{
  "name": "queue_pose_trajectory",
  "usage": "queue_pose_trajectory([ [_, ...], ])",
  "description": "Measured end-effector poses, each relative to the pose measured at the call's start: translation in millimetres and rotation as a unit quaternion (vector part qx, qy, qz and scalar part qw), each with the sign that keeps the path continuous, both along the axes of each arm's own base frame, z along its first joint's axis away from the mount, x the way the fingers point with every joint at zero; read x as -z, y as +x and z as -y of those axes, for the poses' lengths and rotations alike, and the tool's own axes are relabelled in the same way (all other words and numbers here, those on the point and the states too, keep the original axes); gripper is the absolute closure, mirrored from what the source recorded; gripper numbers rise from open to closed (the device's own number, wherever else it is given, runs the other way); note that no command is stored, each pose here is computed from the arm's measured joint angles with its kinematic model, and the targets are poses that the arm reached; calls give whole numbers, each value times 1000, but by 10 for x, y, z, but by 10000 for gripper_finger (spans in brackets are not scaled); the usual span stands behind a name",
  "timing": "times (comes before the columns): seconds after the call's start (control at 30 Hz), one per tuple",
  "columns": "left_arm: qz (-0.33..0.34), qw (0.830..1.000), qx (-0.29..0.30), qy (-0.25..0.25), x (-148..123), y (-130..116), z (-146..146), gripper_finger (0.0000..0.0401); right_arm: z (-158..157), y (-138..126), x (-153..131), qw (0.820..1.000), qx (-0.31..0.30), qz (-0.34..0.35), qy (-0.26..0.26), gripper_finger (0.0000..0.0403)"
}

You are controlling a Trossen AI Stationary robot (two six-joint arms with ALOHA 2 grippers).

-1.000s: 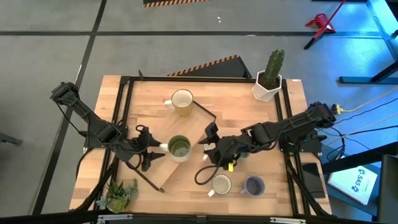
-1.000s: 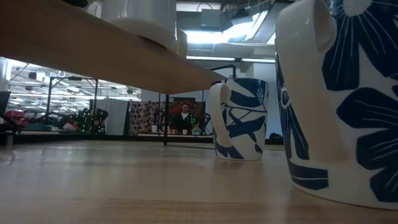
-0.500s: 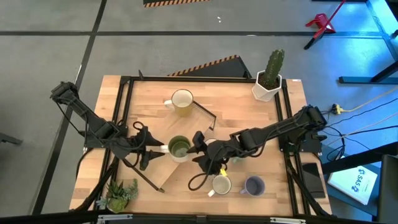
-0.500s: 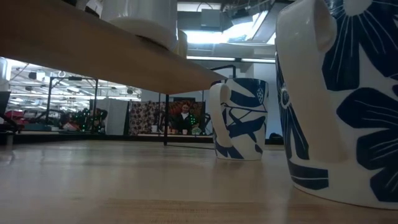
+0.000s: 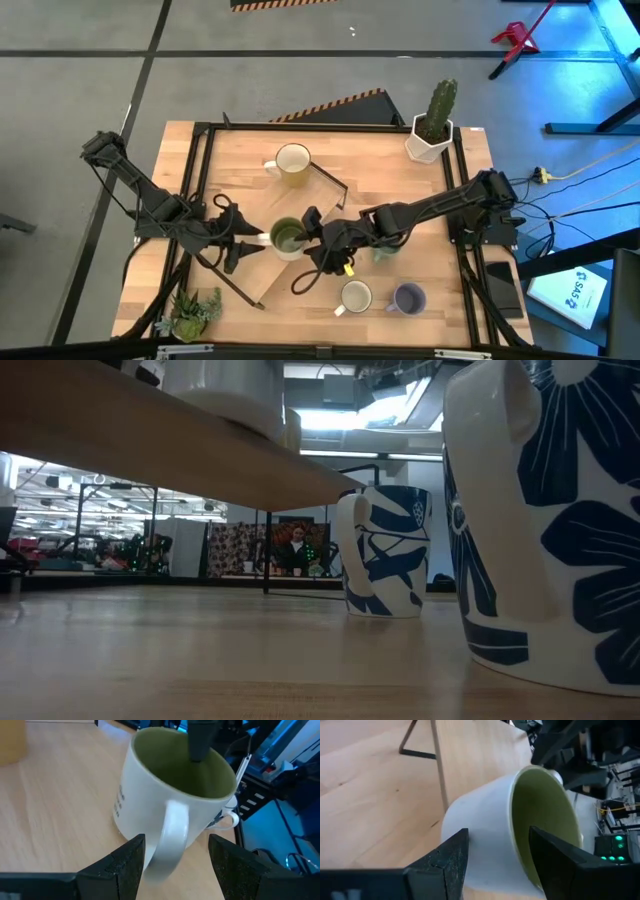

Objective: Place coffee mugs
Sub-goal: Put the white mug on the shelf

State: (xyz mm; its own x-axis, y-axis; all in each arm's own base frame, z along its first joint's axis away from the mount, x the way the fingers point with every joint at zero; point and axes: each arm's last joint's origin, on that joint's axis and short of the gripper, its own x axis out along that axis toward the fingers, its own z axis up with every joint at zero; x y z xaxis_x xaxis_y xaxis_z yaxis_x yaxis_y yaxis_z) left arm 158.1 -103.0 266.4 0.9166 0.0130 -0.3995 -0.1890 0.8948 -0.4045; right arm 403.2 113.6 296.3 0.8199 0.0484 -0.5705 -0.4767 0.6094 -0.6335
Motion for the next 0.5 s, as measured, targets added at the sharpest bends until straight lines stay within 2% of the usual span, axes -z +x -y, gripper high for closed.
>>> queue_pose_trajectory([
  [0.23,-1,1000,-5,-19,1,0,2,189,167,32,2,999,36,-3,-11,210],
  [0.5,14,999,-25,-17,-18,9,-7,189,226,1,20,997,73,-21,-34,210],
])
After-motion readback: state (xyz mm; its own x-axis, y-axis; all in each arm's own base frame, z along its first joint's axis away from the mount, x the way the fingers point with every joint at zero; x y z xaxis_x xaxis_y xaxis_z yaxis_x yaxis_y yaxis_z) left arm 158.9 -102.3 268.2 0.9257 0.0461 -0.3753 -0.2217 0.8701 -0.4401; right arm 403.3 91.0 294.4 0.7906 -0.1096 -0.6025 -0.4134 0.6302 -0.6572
